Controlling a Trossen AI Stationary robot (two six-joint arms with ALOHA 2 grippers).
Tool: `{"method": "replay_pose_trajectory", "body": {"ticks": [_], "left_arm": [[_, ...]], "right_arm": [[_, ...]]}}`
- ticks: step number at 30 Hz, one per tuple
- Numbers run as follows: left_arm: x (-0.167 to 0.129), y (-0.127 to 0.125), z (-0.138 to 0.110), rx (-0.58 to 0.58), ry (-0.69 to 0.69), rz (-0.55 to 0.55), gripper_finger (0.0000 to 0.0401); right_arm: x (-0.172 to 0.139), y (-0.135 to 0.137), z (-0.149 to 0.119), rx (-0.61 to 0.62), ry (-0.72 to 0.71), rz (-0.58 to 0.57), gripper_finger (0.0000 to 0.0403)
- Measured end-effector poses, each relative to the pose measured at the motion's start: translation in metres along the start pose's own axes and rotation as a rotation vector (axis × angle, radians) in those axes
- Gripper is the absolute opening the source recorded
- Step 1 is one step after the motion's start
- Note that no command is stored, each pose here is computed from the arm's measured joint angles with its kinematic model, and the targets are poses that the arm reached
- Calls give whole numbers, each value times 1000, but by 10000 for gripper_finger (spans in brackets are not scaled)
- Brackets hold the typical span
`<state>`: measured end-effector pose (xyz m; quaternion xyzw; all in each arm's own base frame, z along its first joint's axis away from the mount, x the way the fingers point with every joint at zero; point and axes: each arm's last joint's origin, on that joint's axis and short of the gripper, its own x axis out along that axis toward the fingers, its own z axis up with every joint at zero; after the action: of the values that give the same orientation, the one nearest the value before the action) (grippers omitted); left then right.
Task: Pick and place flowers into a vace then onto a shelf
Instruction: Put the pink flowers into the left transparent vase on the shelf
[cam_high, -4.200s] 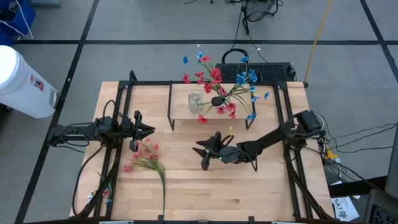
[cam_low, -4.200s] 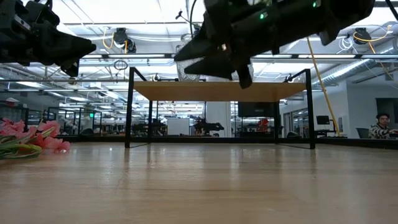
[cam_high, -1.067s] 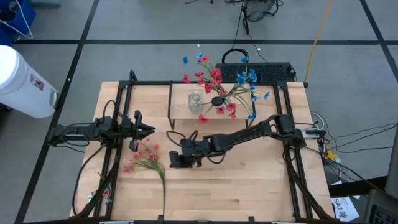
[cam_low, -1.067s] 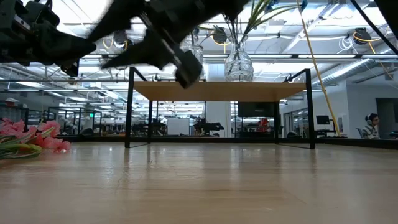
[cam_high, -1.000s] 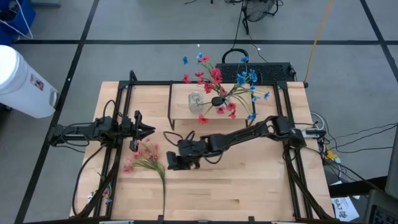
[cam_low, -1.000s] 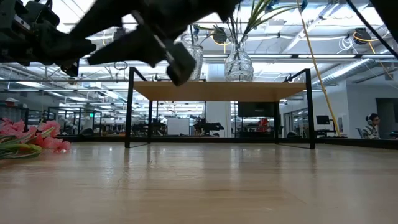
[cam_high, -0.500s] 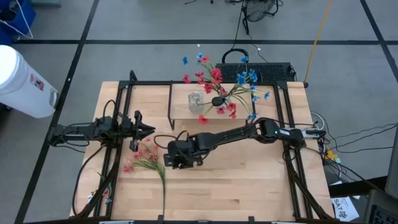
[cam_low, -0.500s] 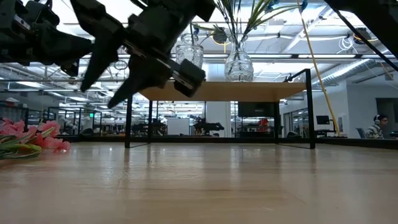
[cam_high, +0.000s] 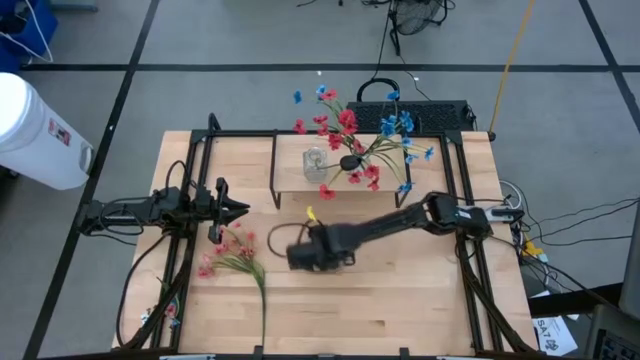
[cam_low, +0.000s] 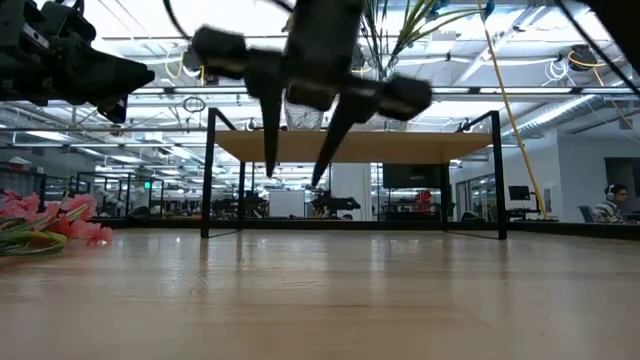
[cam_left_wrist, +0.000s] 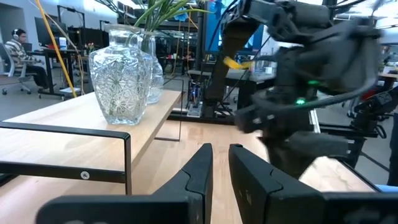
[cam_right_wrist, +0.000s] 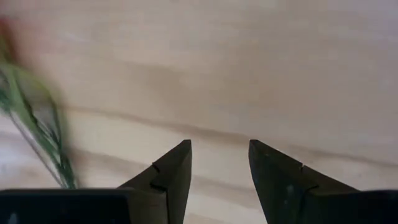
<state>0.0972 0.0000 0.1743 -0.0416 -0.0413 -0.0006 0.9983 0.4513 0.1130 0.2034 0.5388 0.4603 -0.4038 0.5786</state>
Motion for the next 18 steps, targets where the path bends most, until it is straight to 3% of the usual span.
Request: {"method": "replay_pose_trajectory", "body": {"ticks": [4,8,14,18], "left_arm": [[0,0,0,0,0,0,58],[0,0,0,0,2,-1,58],[0,0,0,0,1,-1,58],[0,0,0,0,1,-1,58]], "right_arm": [[-8,-22,-17,-38,-141,60,150],[-11,-53,-22,-126,-241,249,150],[3,-120,-7,-242,-196,556,150],[21,-157,2,-290,-213,647,150]]}}
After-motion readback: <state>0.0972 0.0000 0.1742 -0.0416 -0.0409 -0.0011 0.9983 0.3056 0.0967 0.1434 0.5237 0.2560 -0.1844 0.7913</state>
